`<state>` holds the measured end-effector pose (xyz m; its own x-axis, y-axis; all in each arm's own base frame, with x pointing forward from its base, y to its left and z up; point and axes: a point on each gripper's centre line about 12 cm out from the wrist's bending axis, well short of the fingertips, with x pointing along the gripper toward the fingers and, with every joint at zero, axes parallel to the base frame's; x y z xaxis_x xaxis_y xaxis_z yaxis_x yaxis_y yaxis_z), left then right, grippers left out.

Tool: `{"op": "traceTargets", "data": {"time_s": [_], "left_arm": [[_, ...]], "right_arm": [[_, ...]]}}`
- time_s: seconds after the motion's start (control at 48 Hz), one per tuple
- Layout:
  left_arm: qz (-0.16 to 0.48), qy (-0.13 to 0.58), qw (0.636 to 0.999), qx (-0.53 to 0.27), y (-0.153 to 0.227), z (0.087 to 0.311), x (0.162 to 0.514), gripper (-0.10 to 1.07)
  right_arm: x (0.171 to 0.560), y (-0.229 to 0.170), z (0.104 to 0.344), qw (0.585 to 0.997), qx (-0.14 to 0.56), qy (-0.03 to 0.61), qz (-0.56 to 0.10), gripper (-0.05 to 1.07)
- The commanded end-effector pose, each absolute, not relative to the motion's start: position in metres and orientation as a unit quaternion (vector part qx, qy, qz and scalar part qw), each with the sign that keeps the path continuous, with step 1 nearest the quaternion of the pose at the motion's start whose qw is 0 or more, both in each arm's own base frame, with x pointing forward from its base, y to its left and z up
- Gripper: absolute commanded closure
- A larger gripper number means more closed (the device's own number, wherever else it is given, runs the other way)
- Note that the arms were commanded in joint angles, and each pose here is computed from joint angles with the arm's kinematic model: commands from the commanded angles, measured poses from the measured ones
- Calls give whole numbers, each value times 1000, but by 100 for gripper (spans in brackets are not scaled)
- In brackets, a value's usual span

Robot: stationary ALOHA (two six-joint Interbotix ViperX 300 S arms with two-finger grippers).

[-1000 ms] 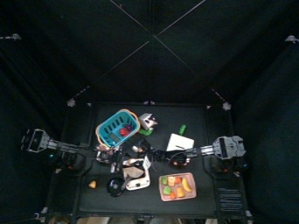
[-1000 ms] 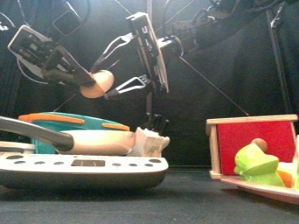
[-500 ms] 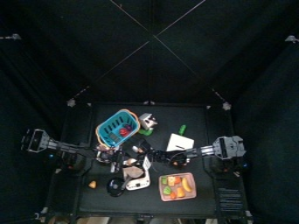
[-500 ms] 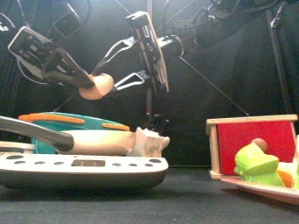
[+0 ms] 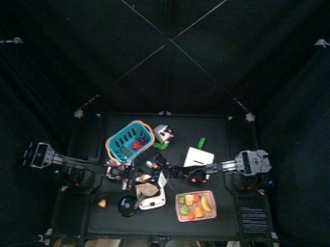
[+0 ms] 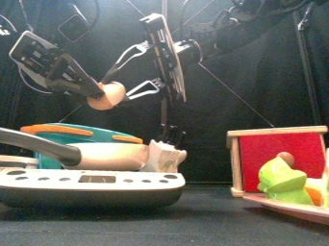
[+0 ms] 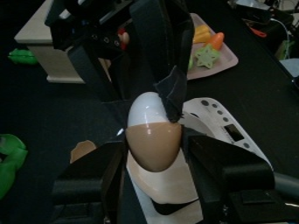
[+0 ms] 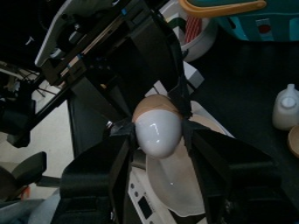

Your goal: Remove eggshell

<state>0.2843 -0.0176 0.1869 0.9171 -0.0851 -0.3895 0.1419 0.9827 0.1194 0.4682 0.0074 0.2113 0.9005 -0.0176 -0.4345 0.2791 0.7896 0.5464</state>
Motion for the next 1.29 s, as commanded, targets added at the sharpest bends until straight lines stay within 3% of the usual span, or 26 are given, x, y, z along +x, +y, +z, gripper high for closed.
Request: {"op": "traceTargets", "data": {"time_s": [0.0,1.271], "left_arm": [[-55,178,980,72,-17,196,286,30],[-55,183,979,72,-16,192,276,30]], "right_arm": [[465,8,239,929,315,178,-70,38],[450,7,242,929,315,178,-71,38]]}}
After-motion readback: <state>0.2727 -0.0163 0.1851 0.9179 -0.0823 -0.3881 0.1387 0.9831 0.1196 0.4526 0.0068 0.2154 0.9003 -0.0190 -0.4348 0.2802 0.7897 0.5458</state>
